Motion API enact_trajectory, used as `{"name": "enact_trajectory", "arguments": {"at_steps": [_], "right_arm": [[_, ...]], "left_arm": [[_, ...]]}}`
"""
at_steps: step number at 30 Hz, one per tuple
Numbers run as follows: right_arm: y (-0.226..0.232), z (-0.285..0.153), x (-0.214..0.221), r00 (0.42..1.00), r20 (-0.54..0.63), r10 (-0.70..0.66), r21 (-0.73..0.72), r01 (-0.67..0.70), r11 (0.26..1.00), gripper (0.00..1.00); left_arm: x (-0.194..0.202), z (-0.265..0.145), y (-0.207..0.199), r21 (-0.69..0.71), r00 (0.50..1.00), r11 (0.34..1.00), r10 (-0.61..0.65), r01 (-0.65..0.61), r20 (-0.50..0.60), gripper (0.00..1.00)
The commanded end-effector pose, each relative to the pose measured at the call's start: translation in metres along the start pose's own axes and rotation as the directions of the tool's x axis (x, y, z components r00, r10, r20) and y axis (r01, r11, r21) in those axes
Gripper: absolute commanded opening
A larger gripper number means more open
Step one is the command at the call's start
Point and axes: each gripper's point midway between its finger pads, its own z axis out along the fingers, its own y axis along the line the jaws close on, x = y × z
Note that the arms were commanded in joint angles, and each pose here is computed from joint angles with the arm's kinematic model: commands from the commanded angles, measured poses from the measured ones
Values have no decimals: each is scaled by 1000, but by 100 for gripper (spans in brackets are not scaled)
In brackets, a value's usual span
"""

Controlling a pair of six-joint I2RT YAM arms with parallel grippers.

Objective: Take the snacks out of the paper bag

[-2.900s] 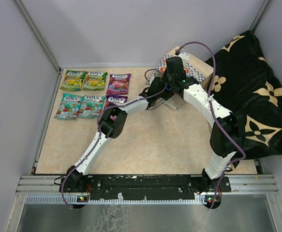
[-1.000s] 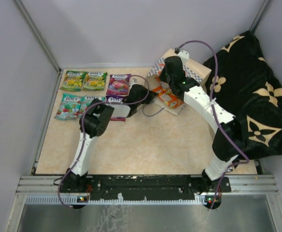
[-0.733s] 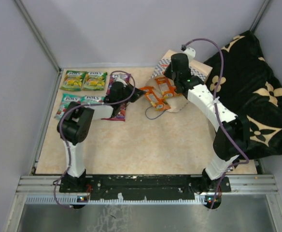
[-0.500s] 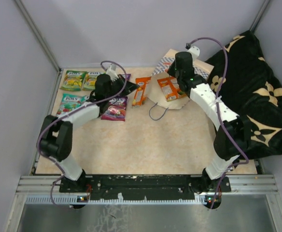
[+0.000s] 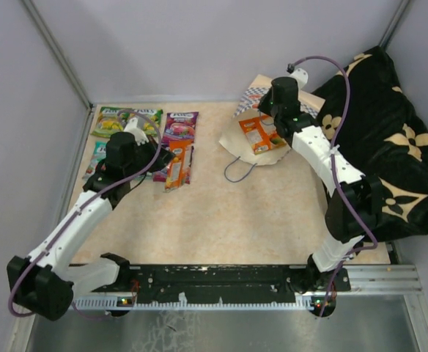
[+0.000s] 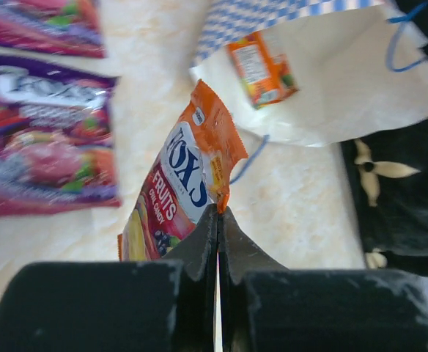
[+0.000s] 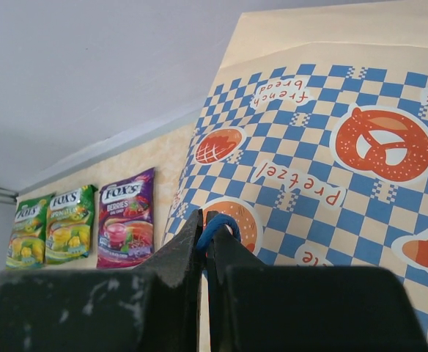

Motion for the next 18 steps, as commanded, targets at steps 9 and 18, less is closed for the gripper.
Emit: {"name": "enact_trajectory", "arguments": {"at_steps": [9, 18], "right_arm": [[14, 3, -9, 1000, 15, 27, -72, -26, 997, 0], [12, 3, -1, 1000, -11, 13, -73, -14, 997, 0]], "left_arm": [[-12, -135, 109, -674, 991, 733, 136, -92, 12, 0], [24, -160, 157, -867, 928, 331, 116, -372, -354, 0]]}}
